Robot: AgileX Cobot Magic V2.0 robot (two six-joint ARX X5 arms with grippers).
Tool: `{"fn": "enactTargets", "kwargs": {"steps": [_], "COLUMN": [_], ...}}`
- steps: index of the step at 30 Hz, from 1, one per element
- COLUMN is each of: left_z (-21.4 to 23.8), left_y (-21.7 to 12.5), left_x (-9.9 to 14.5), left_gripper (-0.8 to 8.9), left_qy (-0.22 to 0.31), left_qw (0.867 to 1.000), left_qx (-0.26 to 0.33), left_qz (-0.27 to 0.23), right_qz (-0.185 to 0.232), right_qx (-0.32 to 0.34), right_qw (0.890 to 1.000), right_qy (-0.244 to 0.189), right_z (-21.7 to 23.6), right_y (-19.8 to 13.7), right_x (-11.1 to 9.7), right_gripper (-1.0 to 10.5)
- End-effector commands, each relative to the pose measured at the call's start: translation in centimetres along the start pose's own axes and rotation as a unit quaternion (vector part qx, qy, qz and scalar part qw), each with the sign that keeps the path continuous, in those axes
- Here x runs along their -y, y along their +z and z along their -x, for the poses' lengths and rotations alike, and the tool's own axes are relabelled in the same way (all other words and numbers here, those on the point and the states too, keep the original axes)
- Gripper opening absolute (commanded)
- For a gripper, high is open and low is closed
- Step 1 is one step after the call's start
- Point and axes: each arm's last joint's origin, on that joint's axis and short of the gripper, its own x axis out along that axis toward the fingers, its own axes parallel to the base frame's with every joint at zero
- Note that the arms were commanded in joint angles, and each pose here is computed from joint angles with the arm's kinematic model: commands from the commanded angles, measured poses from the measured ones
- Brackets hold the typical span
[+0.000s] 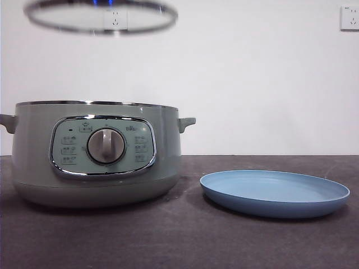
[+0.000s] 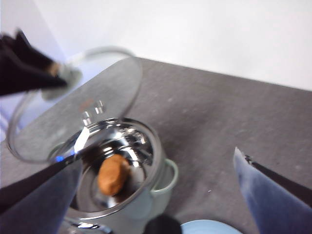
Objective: Take the potato out from the steamer,put the potato on the plate,close the lid
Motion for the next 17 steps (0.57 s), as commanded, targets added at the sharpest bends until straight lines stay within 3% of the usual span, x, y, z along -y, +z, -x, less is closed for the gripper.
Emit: {"fn": "enactTargets", "kwargs": {"steps": [1,10,13,17], "left_z": [4.1,10.8,12.0,13.0], "left_y": [1.7,2.1,1.6,1.3], "left_x": [0.1,0.0,-0.3,-0.7], "left_gripper": [-0.08,-0.08,-0.08,-0.08], "left_qy": [0.022,0.189,0.265,0.372], "left_qw": [0.998,0.981,0.964,0.928], "left_qx": [0.049,0.034,0.002,-0.015], "left_qz": [-0.022,-0.025,-0.022,-0.017], "right_qz": [-0.010,0.024,0.042,0.069], "right_qx": [-0.019,-0.096,-0.115,-0.144], "right_qw": [1.000,0.991,0.988,0.985], "right_qy": [0.012,0.089,0.091,0.070], "right_z": [-0.9,-6.9,-9.9,-13.6], "right_y": [0.9,3.8,3.9,3.2], "right_x": [-0.3,-3.2,-4.9,-7.0], "right_gripper": [5.3,5.3,5.3,5.3]}}
